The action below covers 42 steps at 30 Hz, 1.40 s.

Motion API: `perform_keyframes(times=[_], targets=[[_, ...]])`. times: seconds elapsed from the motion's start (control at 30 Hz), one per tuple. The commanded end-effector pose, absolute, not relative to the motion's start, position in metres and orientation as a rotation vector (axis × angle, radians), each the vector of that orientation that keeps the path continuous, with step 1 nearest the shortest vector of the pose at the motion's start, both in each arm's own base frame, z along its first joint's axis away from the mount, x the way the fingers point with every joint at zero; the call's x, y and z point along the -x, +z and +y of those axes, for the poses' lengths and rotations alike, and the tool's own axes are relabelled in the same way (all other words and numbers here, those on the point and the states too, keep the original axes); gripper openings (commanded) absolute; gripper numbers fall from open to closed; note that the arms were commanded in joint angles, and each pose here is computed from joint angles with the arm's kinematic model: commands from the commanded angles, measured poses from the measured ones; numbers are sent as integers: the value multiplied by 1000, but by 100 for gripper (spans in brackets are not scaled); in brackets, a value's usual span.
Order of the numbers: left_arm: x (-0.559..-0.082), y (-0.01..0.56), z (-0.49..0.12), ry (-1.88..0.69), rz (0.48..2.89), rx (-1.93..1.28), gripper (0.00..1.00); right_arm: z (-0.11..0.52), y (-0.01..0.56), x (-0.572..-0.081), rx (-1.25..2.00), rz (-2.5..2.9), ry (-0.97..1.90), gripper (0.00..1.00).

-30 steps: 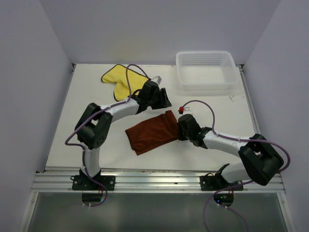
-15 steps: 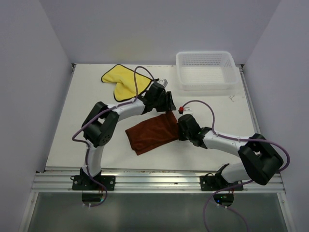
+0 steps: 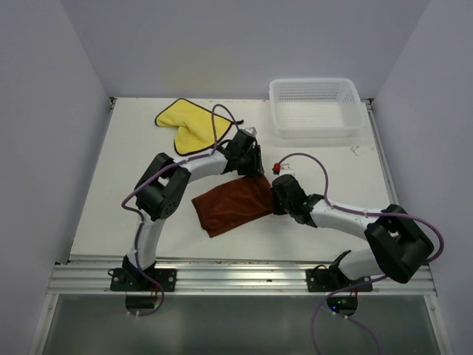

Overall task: Roll the towels
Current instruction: Roll the towel

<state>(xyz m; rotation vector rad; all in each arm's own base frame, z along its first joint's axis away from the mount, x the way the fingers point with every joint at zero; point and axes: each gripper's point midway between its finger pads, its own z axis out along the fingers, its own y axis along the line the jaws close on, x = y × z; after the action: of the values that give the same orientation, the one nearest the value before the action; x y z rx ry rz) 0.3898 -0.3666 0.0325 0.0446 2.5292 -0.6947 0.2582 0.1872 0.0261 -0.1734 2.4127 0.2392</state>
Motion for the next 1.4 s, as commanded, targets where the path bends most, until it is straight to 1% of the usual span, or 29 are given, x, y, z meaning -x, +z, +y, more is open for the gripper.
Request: perform_keyframes(times=[0.0,0.13,0.3,0.33,0.47,0.53,0.6,0.67,0.8,0.83,1.13,1.37], targets=[[-392,25,-364,-604,2546,-83,49,192,39,-268,187,2366,210,0],[-392,21,-362,-540,2564,-121,47,193,41,-266,219,2351,176,0],[-392,12,-357,-446,2581,-140,38,197,43,-264,247,2332,148,0],[-391,10,-357,-441,2586,-147,35,198,41,-262,252,2336,148,0],[-390,10,-353,-414,2586,-128,11,197,44,-260,256,2315,128,0],[-391,15,-352,-423,2570,-105,5,195,44,-259,262,2303,103,0],[-393,19,-353,-448,2544,-73,4,193,46,-259,287,2287,71,0],[-395,33,-357,-502,2501,-50,0,197,47,-255,330,2274,56,0],[-400,49,-364,-604,2406,7,0,202,48,-249,408,2242,-29,0],[-400,55,-366,-620,2390,12,0,196,51,-250,408,2219,-95,0],[-401,87,-361,-746,2214,75,0,214,59,-239,601,2101,-313,0],[-397,95,-348,-784,2160,104,0,230,53,-232,732,2028,-461,0]])
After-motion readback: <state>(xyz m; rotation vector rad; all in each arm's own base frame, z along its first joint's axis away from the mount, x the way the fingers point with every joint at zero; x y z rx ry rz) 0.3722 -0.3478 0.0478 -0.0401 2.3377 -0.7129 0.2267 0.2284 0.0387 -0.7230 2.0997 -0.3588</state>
